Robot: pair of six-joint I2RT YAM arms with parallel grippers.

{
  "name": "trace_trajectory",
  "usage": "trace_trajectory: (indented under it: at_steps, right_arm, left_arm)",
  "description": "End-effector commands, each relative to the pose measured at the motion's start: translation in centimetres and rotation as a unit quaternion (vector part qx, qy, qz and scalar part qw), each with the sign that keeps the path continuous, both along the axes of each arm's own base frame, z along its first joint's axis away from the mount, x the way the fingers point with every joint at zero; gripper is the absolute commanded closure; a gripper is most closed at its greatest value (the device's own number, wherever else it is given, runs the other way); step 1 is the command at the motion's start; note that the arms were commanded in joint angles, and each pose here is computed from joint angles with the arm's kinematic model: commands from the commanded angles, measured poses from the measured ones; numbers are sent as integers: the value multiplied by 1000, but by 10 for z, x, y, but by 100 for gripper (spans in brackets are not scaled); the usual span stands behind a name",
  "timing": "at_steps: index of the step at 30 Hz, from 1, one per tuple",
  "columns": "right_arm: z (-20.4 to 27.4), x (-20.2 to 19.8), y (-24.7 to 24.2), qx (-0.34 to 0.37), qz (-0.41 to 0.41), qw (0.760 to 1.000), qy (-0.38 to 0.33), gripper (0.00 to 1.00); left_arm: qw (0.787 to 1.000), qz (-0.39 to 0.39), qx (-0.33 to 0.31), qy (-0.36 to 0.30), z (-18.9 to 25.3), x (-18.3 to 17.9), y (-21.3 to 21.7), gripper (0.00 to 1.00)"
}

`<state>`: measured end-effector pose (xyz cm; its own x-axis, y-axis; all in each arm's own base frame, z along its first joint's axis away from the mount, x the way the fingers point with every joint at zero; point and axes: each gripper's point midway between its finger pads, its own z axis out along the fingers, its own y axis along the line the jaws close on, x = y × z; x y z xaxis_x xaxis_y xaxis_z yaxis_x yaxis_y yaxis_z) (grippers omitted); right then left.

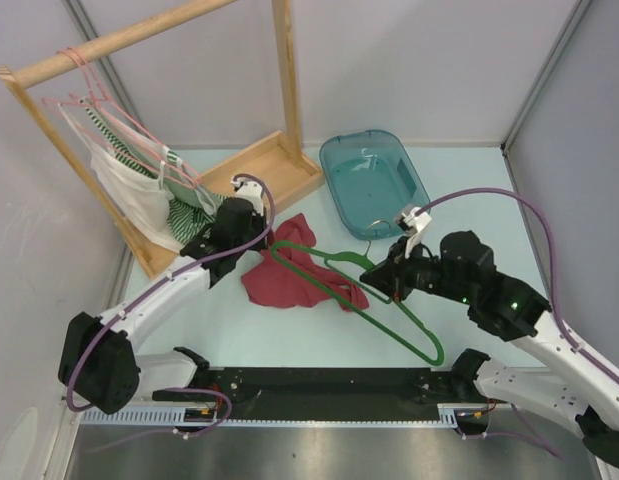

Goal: Place the tank top on the hanger

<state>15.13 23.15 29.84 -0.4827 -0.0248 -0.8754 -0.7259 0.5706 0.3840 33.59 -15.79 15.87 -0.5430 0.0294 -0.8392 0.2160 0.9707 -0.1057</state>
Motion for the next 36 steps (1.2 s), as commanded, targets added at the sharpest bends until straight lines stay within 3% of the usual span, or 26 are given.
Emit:
trace_trajectory:
  at_steps: [1,25,36]
  right_arm:
    - [6,6,24,14,0,1000,-16,100]
    - [-13,20,39,-24,3,999,-40,100]
    - [-19,25,44,-47,16,997,-53,100]
  left_arm:
    - [1000,3,-22,-13,17,-12,1,100]
    - [1000,-5,4,2,15,-42,7,100]
    - [999,-35,-15,2,28,-57,-4,100]
